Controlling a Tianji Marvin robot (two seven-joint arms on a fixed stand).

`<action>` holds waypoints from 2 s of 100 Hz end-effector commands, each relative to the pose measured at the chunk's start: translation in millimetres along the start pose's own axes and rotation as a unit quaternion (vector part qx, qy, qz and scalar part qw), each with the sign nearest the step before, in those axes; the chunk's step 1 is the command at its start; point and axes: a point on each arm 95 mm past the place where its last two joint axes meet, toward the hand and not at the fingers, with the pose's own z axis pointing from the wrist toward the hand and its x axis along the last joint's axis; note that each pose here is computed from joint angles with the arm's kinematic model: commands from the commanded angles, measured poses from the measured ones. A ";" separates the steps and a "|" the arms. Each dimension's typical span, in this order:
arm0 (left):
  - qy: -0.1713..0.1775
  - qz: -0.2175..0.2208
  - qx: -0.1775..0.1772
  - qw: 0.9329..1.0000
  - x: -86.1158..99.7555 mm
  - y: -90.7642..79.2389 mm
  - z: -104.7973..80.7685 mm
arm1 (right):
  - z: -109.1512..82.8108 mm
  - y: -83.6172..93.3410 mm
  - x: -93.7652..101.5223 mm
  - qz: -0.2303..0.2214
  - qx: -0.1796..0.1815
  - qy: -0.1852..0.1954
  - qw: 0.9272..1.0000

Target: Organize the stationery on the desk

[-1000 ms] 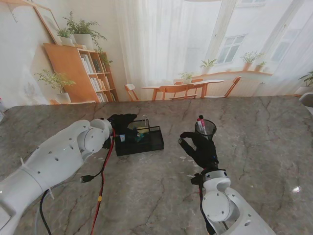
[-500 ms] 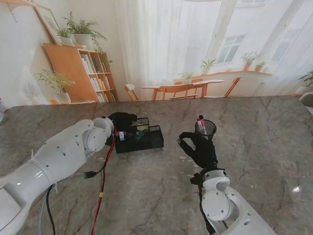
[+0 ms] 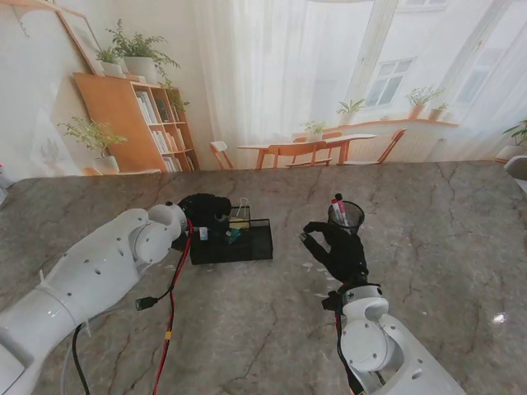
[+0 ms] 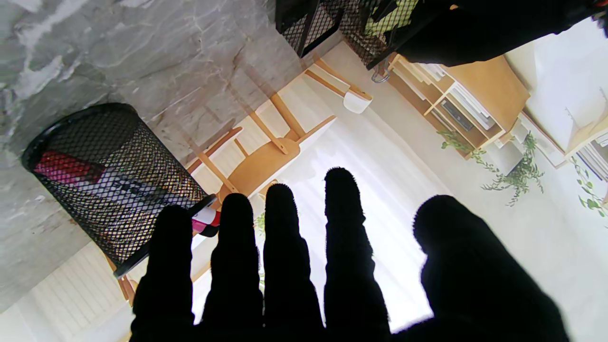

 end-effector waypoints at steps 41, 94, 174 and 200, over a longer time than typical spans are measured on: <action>0.001 0.038 -0.014 0.999 -13.3 27.5 -62.4 | -2.1 -1.1 -0.3 -0.001 0.007 0.001 1.000; -0.036 0.083 -0.014 0.996 -35.2 46.1 -139.1 | -1.2 -3.8 -1.0 -0.006 0.017 0.006 1.000; -0.068 0.088 -0.042 0.993 -69.9 55.1 -182.2 | -2.6 -1.4 -4.8 -0.029 0.021 0.007 0.999; -0.062 0.077 -0.045 0.994 -72.8 58.2 -178.5 | -2.5 -2.0 -5.2 -0.032 0.024 0.009 0.999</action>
